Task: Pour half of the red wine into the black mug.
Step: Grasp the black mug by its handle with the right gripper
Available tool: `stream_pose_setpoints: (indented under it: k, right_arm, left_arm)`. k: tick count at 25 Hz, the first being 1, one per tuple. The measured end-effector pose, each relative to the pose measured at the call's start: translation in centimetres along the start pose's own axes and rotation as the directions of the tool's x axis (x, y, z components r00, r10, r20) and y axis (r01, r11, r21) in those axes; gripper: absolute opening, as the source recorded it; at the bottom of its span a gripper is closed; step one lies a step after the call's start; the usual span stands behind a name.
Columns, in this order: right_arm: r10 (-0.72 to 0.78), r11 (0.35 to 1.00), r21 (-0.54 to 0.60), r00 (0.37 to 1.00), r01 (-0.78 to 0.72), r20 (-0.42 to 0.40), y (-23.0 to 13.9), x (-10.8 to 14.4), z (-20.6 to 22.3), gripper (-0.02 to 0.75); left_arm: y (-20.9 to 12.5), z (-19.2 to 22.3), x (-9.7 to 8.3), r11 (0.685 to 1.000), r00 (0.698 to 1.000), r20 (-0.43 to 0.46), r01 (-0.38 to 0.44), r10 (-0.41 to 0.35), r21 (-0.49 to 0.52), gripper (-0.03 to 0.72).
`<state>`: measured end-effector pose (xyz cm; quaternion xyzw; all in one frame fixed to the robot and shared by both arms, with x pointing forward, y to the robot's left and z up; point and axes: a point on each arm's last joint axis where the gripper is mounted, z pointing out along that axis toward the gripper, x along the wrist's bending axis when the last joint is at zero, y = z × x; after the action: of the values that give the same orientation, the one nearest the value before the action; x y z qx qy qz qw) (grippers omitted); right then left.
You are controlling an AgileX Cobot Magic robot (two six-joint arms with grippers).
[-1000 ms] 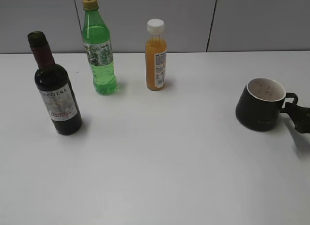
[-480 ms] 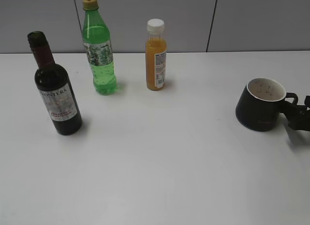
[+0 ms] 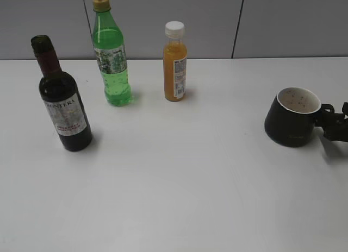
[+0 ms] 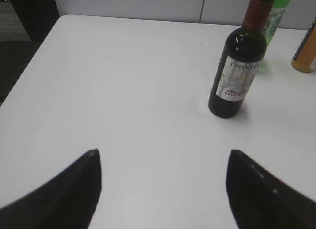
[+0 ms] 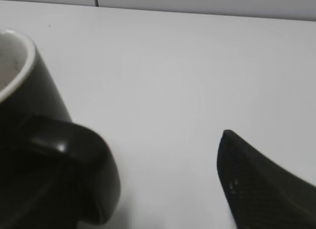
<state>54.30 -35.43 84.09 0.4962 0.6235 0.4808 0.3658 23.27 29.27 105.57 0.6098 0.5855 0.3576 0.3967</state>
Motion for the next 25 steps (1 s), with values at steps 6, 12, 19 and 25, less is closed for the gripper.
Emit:
stream_pose_setpoints:
  k: [6, 12, 19, 25]
  right_arm:
    - [-0.004, 1.0, -0.002, 1.0, 0.003, -0.008, -0.2, -0.2, 0.4, 0.594]
    - [-0.008, 1.0, -0.006, 1.0, 0.008, -0.016, -0.5, -0.5, 1.2, 0.594]
    - [-0.019, 1.0, -0.017, 0.999, 0.018, -0.033, -0.4, -0.2, 1.9, 0.568]
    - [-0.033, 0.999, -0.032, 0.998, 0.031, -0.06, -0.3, 0.5, 3.2, 0.504]
  left_arm:
    - [0.0, 0.0, 0.0, 1.0, 1.0, 0.0, 0.0, 0.0, 0.0, 0.589]
    - [0.0, 0.0, 0.0, 1.0, 1.0, 0.0, 0.0, 0.0, 0.0, 0.589]
    - [0.0, 0.0, 0.0, 1.0, 1.0, 0.0, 0.0, 0.0, 0.0, 0.589]
    - [0.0, 0.0, 0.0, 1.0, 1.0, 0.0, 0.0, 0.0, 0.0, 0.589]
